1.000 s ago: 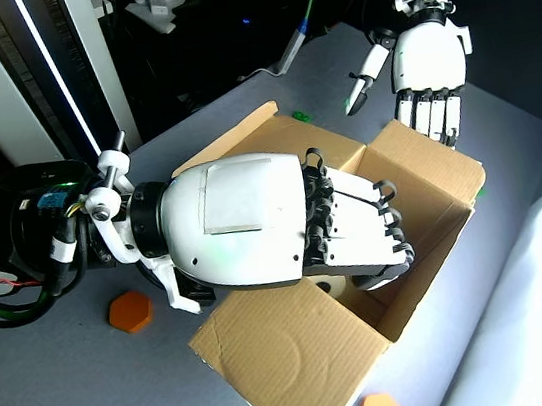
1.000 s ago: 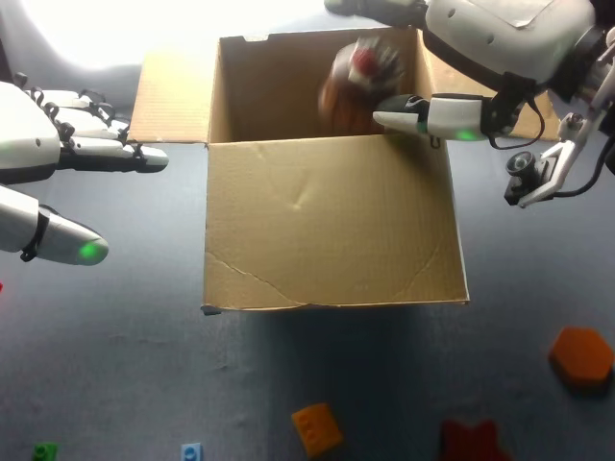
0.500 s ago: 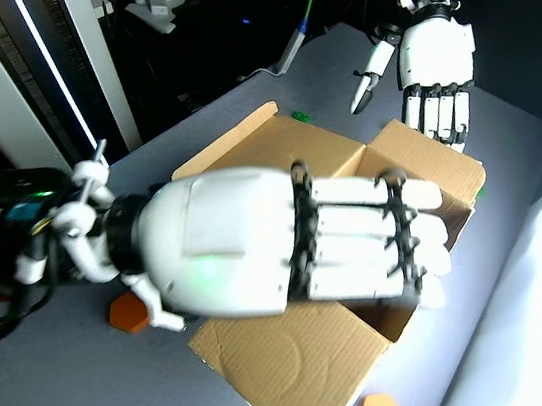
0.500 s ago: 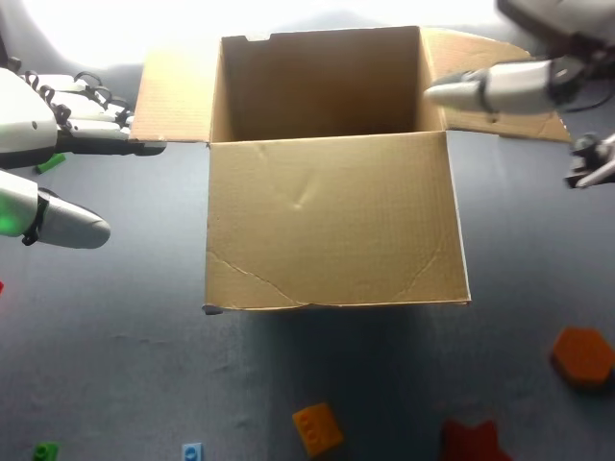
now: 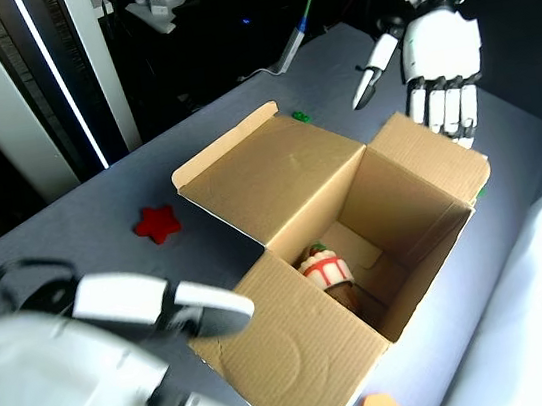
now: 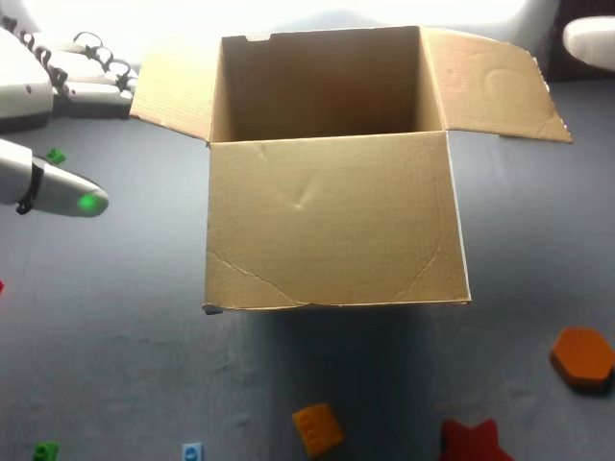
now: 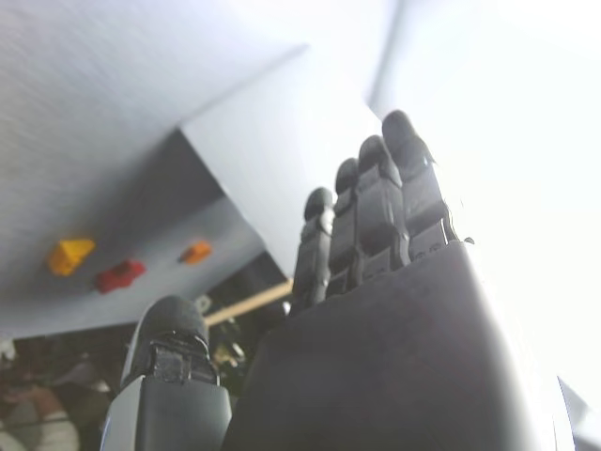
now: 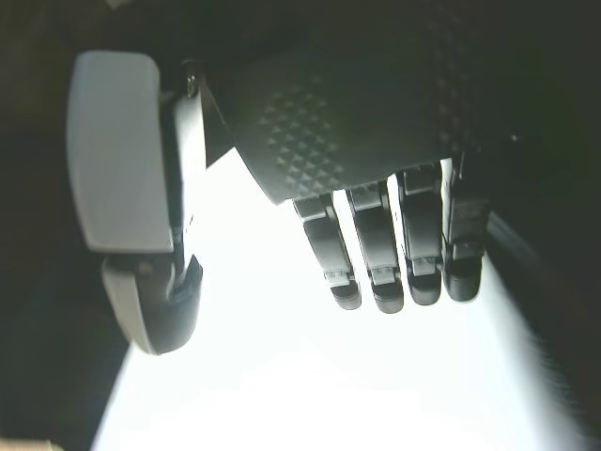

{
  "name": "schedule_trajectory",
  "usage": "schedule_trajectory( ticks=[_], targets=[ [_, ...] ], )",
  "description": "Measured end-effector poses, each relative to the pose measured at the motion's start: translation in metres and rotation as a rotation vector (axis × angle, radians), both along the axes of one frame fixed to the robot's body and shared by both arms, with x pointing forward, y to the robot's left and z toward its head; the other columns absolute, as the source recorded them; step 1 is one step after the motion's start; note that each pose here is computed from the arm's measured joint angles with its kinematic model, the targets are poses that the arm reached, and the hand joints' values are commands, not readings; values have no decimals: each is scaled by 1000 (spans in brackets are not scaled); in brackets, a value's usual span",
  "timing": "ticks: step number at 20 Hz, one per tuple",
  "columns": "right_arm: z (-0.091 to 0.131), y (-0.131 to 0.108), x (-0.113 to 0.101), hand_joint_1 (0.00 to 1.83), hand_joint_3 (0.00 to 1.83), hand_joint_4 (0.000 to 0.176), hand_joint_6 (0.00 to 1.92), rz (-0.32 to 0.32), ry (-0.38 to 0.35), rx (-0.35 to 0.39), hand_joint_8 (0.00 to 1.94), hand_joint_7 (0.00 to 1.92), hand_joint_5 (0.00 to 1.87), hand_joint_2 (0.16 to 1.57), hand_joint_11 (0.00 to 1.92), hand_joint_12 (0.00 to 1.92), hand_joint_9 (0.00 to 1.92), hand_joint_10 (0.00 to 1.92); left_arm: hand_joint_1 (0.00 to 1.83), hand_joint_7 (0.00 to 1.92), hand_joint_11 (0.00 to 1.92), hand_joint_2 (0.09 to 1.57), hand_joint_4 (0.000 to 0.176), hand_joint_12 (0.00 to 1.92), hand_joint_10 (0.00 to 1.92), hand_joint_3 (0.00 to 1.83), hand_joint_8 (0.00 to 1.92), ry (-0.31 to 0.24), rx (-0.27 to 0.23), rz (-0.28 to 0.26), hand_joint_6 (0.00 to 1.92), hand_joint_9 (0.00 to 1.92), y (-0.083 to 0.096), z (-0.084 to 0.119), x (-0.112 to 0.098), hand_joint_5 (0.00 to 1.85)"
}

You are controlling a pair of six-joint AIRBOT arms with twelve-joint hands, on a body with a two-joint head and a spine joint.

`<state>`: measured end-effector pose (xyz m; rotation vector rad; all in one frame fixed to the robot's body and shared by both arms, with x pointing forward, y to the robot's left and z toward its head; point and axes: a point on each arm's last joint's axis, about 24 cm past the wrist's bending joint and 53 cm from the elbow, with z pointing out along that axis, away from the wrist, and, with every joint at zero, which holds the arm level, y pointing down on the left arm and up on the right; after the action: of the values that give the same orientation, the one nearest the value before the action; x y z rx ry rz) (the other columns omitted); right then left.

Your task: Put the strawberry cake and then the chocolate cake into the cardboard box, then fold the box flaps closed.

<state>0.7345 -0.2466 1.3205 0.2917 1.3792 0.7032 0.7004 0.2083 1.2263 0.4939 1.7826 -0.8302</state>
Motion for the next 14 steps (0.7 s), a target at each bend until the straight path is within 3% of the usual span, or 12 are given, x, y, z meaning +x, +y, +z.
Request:
schedule_trajectory(
  ticks=[5, 9, 11, 13, 14],
  targets=[
    [-56, 7, 9, 49, 1, 0, 3, -69, 164, -91, 1, 111, 54, 1181, 0, 284, 80, 4, 0, 124, 0, 1200, 55, 510, 3, 0, 7, -76, 7, -92, 5, 121, -28, 32, -3, 92],
    [-78, 12, 9, 63, 1, 0, 5, -91, 219, -178, 1, 129, 80, 1184, 0, 443, 98, 6, 0, 130, 0, 1200, 55, 494, 2, 0, 6, -110, 27, -127, 5, 116, -39, 41, -5, 96],
    [-88, 25, 3, 6, 9, 0, 5, -61, 237, -261, 4, 127, 85, 1207, 0, 357, 92, 3, 0, 131, 0, 1199, 56, 493, 3, 0, 5, -107, 42, -145, 4, 117, -48, 38, -6, 95],
    [-100, 45, -5, 0, 5, 0, 7, 8, 256, -314, 5, 151, 100, 1212, 0, 304, 98, 5, 0, 129, 0, 1205, 53, 494, 2, 2, 4, -109, 75, -177, 3, 115, -60, 31, -8, 95],
    [-109, 58, -11, 0, 5, 0, 8, 61, 272, -338, 4, 156, 109, 1219, 0, 411, 111, 9, 0, 124, 0, 1205, 52, 513, 1, 1, 1, -109, 81, -197, 1, 114, -69, 29, -9, 84]
  ],
)
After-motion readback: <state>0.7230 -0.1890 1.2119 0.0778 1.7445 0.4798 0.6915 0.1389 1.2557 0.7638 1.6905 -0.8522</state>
